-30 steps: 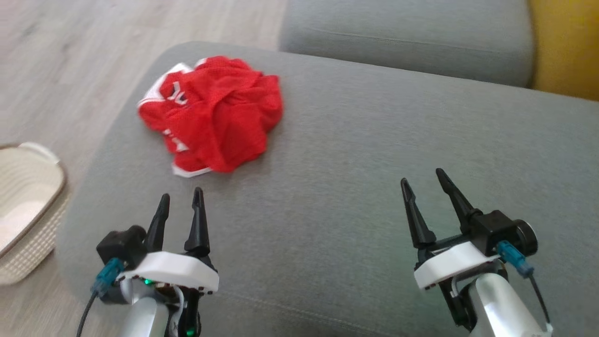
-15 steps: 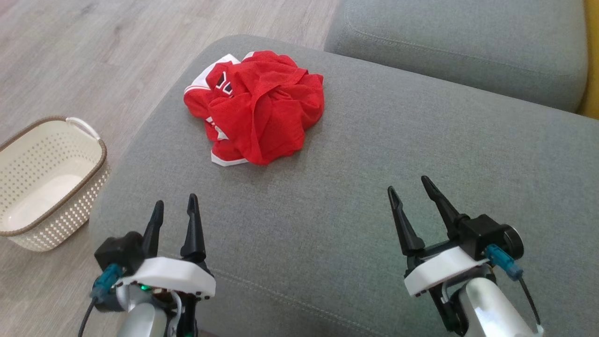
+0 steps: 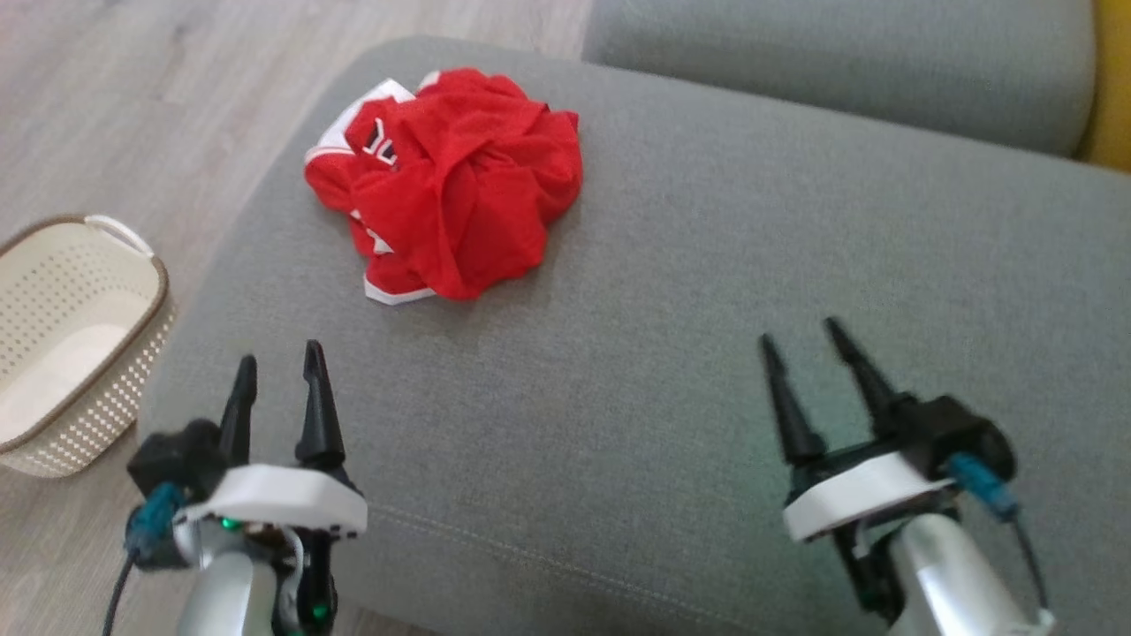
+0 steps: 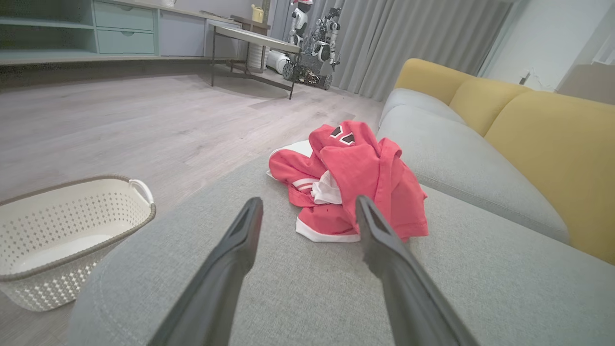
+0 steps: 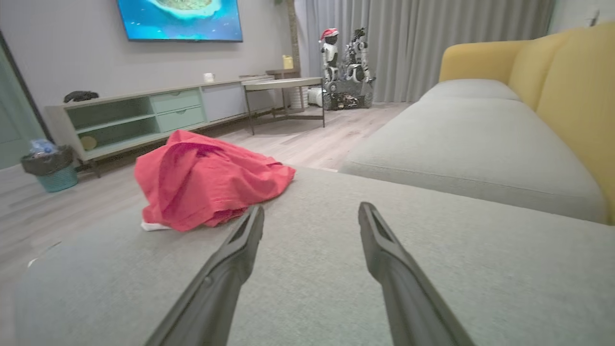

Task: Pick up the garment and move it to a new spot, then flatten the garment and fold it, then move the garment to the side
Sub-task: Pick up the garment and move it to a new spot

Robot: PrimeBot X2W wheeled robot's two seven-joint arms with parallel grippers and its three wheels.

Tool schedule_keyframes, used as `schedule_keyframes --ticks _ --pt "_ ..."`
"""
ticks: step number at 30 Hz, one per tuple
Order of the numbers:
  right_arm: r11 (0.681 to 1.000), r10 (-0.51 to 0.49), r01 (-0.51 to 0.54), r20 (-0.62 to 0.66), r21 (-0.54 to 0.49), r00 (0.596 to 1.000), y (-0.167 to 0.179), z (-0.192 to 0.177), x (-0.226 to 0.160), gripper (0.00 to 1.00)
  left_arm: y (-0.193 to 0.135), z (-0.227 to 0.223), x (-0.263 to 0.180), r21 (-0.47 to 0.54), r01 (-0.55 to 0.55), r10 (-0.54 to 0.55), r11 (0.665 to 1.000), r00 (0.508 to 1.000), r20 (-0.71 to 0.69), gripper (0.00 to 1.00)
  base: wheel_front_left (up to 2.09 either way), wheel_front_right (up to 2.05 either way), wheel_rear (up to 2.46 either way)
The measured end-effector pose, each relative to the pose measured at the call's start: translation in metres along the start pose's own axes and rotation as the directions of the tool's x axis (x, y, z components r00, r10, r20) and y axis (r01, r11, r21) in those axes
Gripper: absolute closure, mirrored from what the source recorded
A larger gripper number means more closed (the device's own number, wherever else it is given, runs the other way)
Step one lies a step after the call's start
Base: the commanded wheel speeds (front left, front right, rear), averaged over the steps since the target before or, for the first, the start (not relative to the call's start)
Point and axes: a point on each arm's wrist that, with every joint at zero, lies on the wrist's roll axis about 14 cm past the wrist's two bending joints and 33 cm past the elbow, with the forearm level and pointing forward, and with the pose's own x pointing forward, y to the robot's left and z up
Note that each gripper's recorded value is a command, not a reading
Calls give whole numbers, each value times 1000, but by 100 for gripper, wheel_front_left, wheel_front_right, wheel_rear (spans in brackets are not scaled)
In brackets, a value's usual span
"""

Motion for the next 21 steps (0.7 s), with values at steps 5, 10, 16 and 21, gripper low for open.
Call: schedule_keyframes --ticks 5,10,16,21 --pt "995 -103 103 10 14 995 -38 -1 0 0 -12 -5 29 37 54 -53 998 998 -23 0 0 0 0" --pt "985 -171 171 2 5 985 -69 -6 4 0 -30 -13 73 79 126 -121 989 991 -57 0 0 0 0" --pt "974 -226 226 13 -3 974 -98 -7 12 0 -51 -30 125 117 205 -187 972 970 -153 0 0 0 0" --pt "967 -255 256 -25 3 967 -112 -24 10 0 -63 -50 158 142 251 -211 958 946 -248 0 0 0 0"
